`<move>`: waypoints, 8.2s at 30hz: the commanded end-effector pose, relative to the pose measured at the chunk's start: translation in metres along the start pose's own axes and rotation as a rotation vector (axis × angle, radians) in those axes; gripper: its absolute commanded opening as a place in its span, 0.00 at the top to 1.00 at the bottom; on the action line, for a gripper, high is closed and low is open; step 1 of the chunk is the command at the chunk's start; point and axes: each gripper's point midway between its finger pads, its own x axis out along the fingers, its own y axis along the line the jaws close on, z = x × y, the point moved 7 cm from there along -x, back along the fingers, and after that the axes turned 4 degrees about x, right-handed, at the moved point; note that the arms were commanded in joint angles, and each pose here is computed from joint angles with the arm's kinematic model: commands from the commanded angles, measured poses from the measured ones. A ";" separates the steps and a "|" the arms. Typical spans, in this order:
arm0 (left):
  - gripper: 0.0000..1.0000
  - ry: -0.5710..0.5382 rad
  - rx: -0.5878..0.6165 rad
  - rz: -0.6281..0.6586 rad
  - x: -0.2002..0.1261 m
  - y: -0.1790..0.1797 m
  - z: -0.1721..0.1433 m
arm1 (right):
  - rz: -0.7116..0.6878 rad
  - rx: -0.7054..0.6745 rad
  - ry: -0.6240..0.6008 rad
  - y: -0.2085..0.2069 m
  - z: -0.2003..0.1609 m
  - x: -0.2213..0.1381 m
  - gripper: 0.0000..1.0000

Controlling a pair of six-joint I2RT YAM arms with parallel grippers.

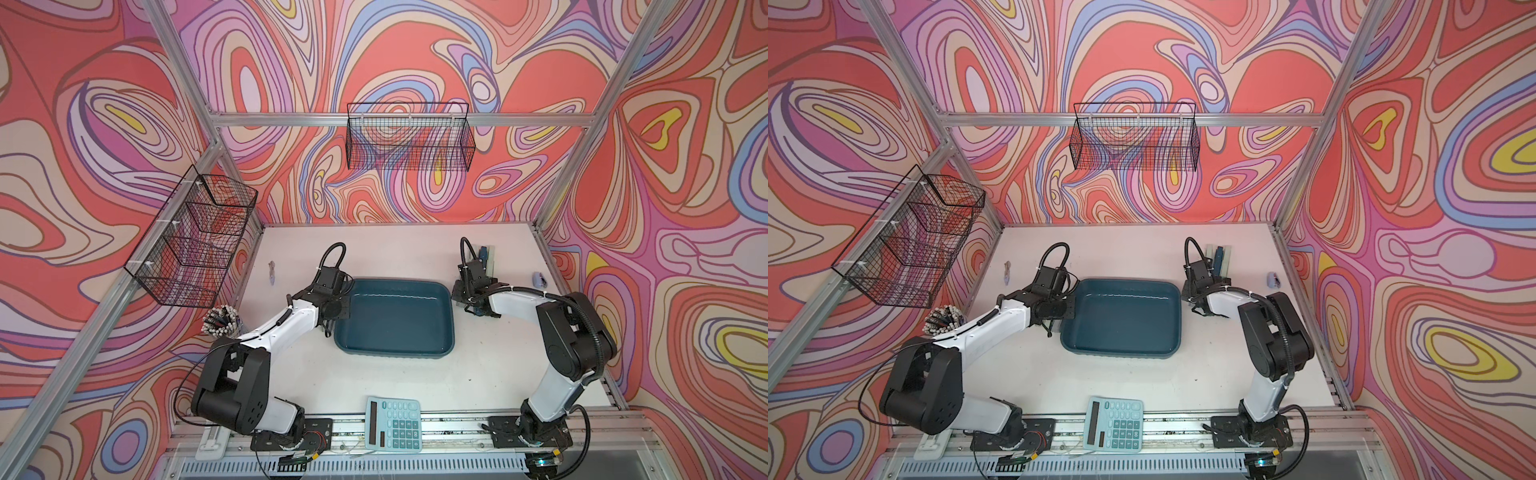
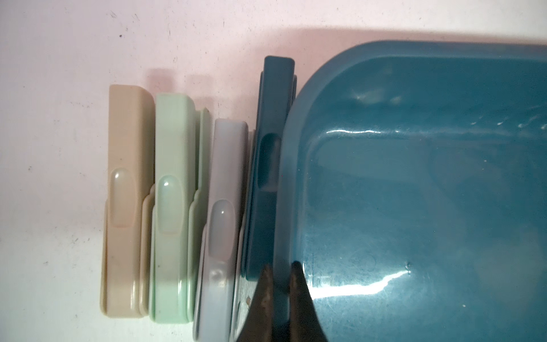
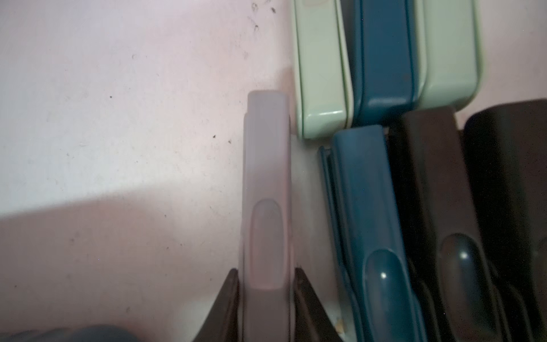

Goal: Put the pruning pliers into the storage box
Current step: Pick up the pruning pliers from the center of the board, then place the pruning pliers in the storage box, then pick up the pruning pliers from the center of the board, then place the pruning pliers in the storage box.

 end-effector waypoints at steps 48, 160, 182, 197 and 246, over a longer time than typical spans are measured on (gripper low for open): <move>1.00 -0.033 -0.118 -0.057 0.010 -0.024 0.009 | 0.486 -0.121 0.127 0.246 -0.113 -0.036 0.81; 1.00 -0.044 -0.055 -0.025 0.019 -0.014 0.011 | 0.015 0.014 0.144 -0.043 -0.013 -0.027 0.49; 1.00 -0.032 -0.049 -0.015 0.022 -0.013 0.006 | -0.058 0.056 0.087 -0.044 -0.001 -0.016 0.65; 1.00 -0.025 -0.060 -0.024 0.023 -0.013 0.003 | 0.011 0.033 0.052 -0.031 0.012 -0.047 0.78; 1.00 -0.018 -0.107 -0.069 0.020 -0.017 0.002 | 0.430 -0.146 0.200 0.215 -0.119 -0.028 0.74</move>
